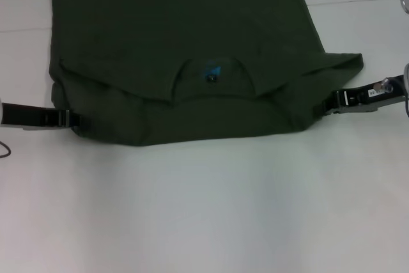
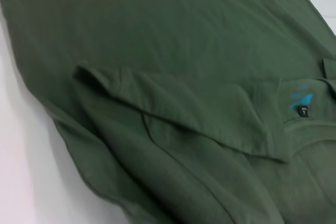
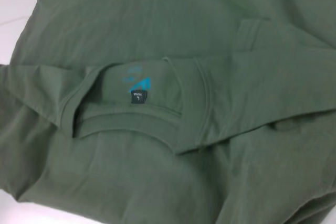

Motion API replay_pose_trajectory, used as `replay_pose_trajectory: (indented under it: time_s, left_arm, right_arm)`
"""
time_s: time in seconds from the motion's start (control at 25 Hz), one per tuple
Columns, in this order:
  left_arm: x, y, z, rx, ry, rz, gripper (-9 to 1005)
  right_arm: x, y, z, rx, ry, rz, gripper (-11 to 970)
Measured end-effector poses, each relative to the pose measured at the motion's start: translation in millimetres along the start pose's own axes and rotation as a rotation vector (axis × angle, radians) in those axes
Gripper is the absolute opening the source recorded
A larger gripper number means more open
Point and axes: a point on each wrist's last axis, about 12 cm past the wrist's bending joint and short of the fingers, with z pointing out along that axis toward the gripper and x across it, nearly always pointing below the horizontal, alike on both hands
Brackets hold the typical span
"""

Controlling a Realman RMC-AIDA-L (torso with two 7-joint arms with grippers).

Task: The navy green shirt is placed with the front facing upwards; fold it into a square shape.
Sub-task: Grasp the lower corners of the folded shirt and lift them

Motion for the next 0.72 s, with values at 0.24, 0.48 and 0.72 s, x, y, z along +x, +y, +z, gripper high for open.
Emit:
replay_pose_trajectory:
  time_s: [0.24, 0.48, 0.72]
  left_arm:
    - [5.9, 0.1, -10.0, 0.018, 0.067, -0.021, 74]
    - [11.6, -5.1, -21.4, 0.066, 0.132, -0.039, 75]
    - [19.1, -8.4, -29.1, 0.094, 0.215, -0.042, 75]
  right_arm:
    - [-0.2, -1.0, -9.9, 0.027, 0.062, -0.024, 6]
    - [2.1, 2.8, -17.7, 0.052, 0.145, -0.053, 6]
    - [9.1, 10.8, -20.9, 0.019, 0.225, -0.068, 7]
